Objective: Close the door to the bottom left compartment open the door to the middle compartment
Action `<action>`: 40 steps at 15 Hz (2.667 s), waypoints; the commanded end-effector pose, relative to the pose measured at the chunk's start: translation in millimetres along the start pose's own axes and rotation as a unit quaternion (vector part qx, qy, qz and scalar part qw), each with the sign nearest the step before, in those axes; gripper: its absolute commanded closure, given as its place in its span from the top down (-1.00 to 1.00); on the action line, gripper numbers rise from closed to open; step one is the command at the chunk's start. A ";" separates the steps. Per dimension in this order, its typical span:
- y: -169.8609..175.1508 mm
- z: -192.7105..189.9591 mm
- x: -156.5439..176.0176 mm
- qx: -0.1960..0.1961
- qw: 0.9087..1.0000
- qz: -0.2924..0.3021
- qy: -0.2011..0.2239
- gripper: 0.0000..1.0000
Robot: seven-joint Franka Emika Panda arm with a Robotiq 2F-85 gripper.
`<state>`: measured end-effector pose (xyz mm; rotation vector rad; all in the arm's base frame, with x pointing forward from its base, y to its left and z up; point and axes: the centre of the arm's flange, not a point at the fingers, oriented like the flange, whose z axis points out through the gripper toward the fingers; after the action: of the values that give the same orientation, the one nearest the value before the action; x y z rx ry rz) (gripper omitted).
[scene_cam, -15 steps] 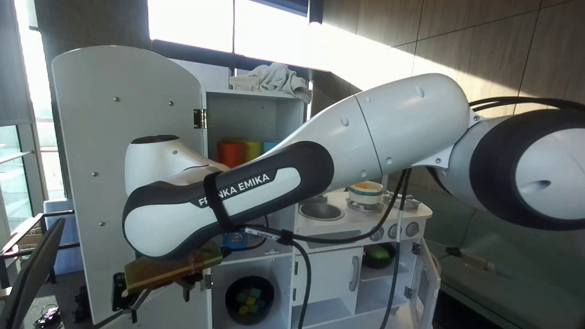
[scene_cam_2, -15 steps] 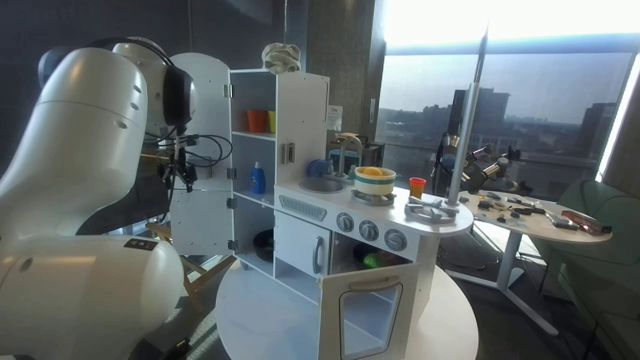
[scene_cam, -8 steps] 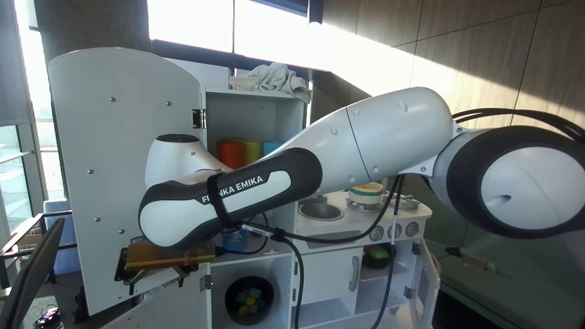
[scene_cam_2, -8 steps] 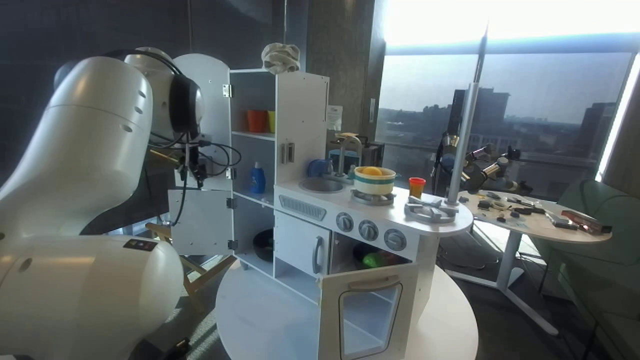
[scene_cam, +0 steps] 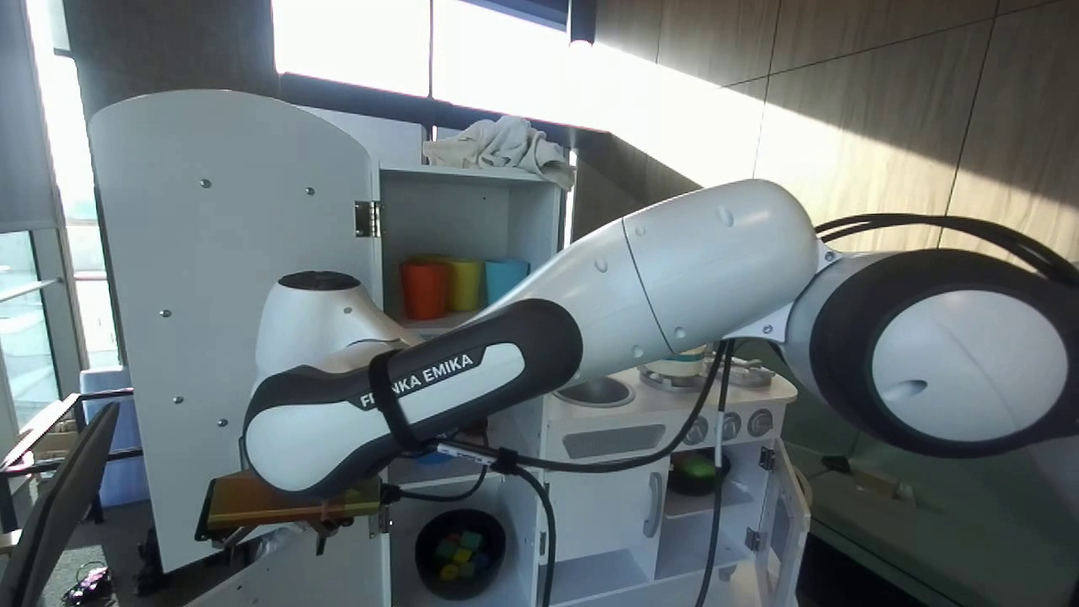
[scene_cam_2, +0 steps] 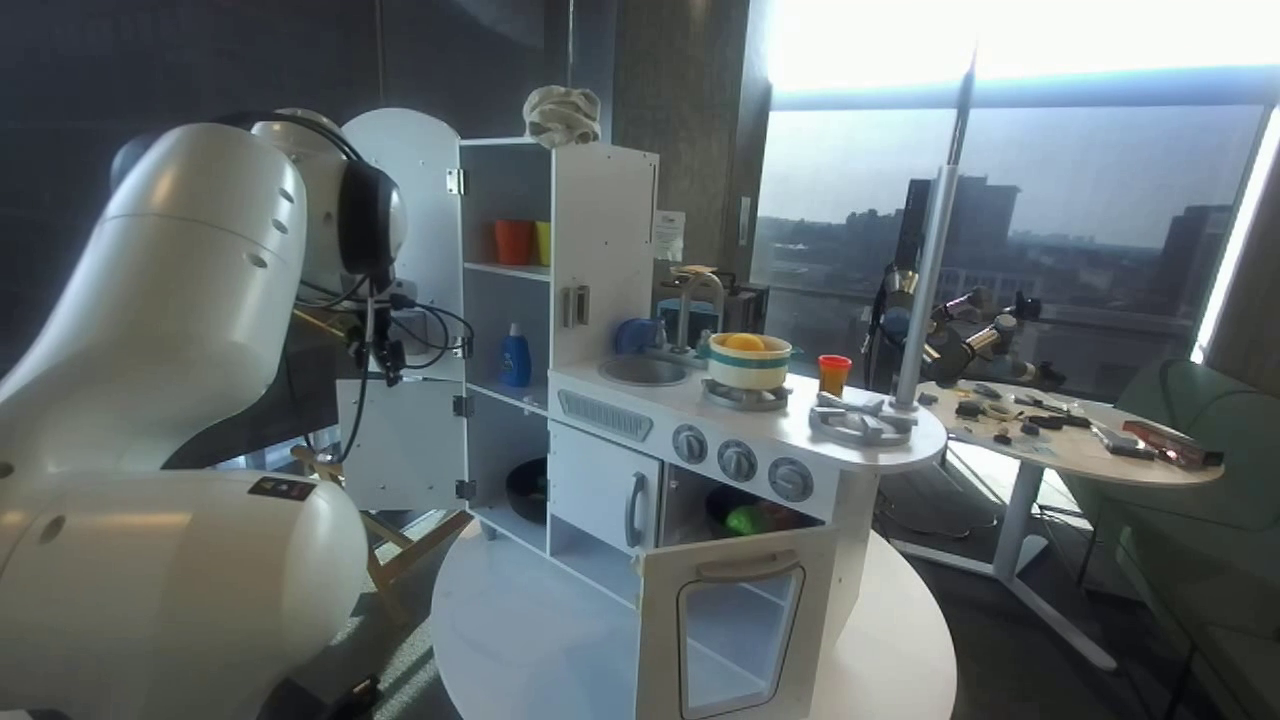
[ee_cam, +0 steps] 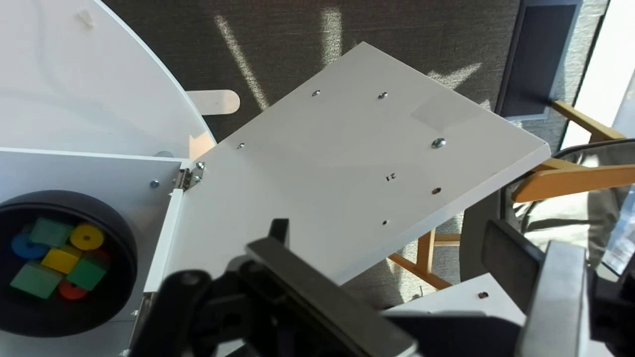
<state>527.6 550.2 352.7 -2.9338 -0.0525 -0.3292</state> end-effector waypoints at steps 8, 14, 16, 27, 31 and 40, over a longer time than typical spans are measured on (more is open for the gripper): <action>-20.9 20.6 -14.7 -0.004 1.000 0.019 0.005 1.00; -32.4 13.0 -14.4 0.007 1.000 0.014 0.022 1.00; -36.3 16.9 -9.0 0.003 0.999 0.017 0.029 1.00; -35.8 35.2 -4.6 -0.024 0.999 0.010 0.036 1.00; -24.6 21.6 -13.4 -0.078 0.996 0.003 0.046 1.00; 44.0 18.9 -3.7 -0.180 0.980 0.085 0.011 1.00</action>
<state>533.6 540.6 321.1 -3.2222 0.1605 -0.4340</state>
